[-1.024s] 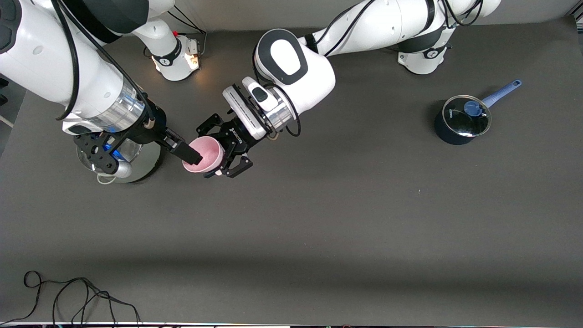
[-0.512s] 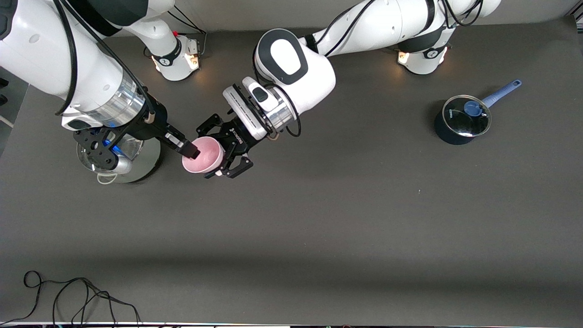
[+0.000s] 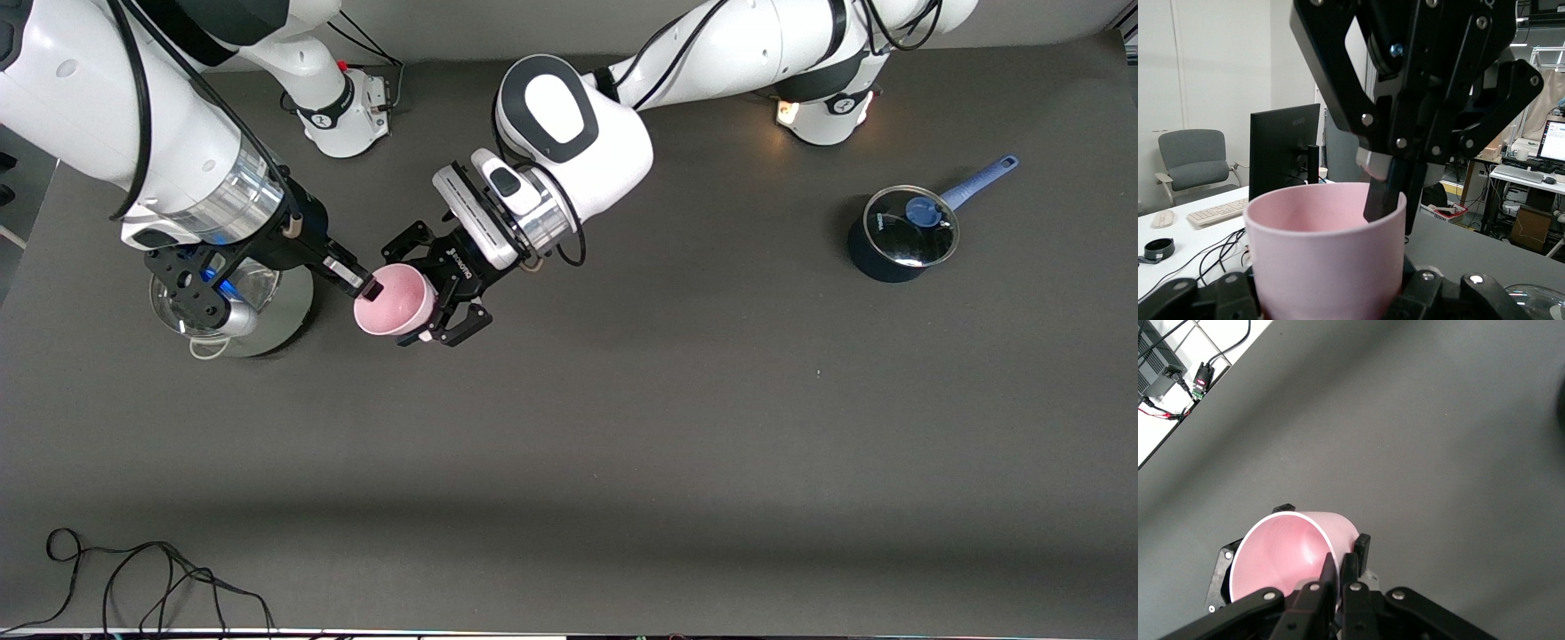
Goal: Transfer pink cup from left to right arm
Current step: 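Close the right gripper on the cup held by the left gripper, then open the left gripper and withdraw it while the right gripper pulls the cup away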
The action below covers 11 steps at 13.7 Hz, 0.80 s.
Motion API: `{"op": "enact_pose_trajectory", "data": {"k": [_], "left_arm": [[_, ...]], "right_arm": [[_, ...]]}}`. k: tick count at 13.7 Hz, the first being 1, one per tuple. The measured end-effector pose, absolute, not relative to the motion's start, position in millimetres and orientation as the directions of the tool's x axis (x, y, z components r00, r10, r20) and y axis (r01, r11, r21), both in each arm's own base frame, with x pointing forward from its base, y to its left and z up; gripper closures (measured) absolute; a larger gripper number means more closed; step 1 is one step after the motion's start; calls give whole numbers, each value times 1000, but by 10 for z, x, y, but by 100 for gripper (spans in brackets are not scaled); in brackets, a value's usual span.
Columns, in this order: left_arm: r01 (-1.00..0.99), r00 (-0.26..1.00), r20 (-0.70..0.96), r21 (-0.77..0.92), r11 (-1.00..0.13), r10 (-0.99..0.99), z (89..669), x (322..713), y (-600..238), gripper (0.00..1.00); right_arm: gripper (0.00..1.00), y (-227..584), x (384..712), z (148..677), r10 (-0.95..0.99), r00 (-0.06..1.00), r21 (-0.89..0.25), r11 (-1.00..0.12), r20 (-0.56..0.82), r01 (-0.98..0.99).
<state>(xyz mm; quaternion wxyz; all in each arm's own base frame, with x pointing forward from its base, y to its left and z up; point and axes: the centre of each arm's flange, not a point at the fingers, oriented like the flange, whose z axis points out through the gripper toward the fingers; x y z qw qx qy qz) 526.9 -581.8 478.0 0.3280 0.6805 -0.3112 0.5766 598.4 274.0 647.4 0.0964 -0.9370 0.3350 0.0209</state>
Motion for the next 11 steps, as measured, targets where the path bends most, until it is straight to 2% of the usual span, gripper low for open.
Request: {"op": "enact_pose_trajectory", "data": {"k": [1, 3, 4, 5, 11], "left_arm": [[-802, 119, 991, 62, -594, -58, 4786, 5285, -5812, 35], [-793, 120, 991, 63, -606, -53, 4787, 5343, -5772, 20], [-787, 134, 990, 81, -611, -41, 4786, 5367, -5754, 6], [-784, 145, 989, 95, -614, -33, 4783, 5379, -5746, 0], [-779, 117, 992, 67, -623, -41, 4813, 5472, -5676, 0]], "right_arm": [[94, 2740, 5991, 6475, -624, 774, -170, -756, -102, -632], [95, 2745, 5993, 6478, -624, 775, -172, -756, -102, -631], [96, 2745, 5992, 6484, -624, 775, -173, -756, -101, -631], [96, 2745, 5993, 6489, -624, 775, -175, -756, -101, -631], [96, 2659, 6073, 6576, -642, 764, -215, -739, -66, -639]]}}
